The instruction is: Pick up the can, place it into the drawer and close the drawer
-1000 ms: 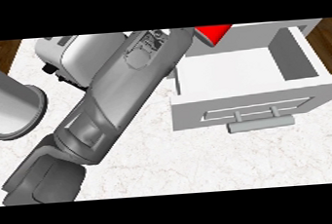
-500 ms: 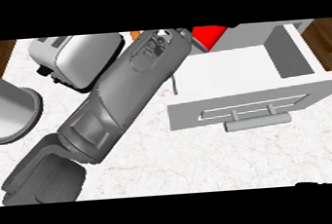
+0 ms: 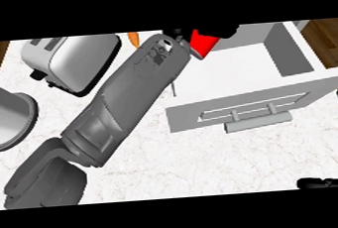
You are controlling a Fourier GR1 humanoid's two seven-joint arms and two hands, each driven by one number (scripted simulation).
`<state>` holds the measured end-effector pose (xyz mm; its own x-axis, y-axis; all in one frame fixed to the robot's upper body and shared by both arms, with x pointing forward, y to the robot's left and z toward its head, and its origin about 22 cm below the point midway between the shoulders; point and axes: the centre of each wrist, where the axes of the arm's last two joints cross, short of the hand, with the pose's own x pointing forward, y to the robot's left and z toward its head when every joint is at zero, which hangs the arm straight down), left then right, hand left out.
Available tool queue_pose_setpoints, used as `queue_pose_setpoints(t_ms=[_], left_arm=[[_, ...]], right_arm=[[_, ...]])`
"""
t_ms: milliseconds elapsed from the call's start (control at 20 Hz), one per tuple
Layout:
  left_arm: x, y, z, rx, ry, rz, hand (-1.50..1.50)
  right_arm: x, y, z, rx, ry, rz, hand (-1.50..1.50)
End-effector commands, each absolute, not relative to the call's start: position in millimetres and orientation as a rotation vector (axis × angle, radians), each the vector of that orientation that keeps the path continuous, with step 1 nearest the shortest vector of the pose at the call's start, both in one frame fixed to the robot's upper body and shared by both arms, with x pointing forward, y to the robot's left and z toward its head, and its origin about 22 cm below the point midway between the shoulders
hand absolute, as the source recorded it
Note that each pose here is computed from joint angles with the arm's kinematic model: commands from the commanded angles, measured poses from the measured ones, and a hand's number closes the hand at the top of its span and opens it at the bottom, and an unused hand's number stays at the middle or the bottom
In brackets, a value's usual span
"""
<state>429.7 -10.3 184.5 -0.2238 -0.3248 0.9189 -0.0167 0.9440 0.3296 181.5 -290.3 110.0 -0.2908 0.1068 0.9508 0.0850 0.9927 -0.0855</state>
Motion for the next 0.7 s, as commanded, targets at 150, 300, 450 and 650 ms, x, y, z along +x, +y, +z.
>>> queue_pose_setpoints(t_ms=[150,300,450,650], left_arm=[[430.9,-4.4,167.5,0.329,-1.784,-0.285,-1.5],[432.4,-3.5,169.0,0.33,-1.77,-0.244,-1.5],[433.4,3.1,156.0,0.359,-1.772,-0.229,-1.5],[431.9,-7.6,175.3,0.379,-1.779,-0.198,-1.5]], right_arm=[[181.2,-295.7,118.6,-0.147,-1.863,0.052,-1.5],[188.0,-288.1,112.8,-0.133,-1.893,0.04,-1.5],[181.0,-287.5,113.8,-0.121,-1.891,0.029,-1.5],[184.4,-279.2,106.8,-0.124,-1.879,0.062,-1.5]])
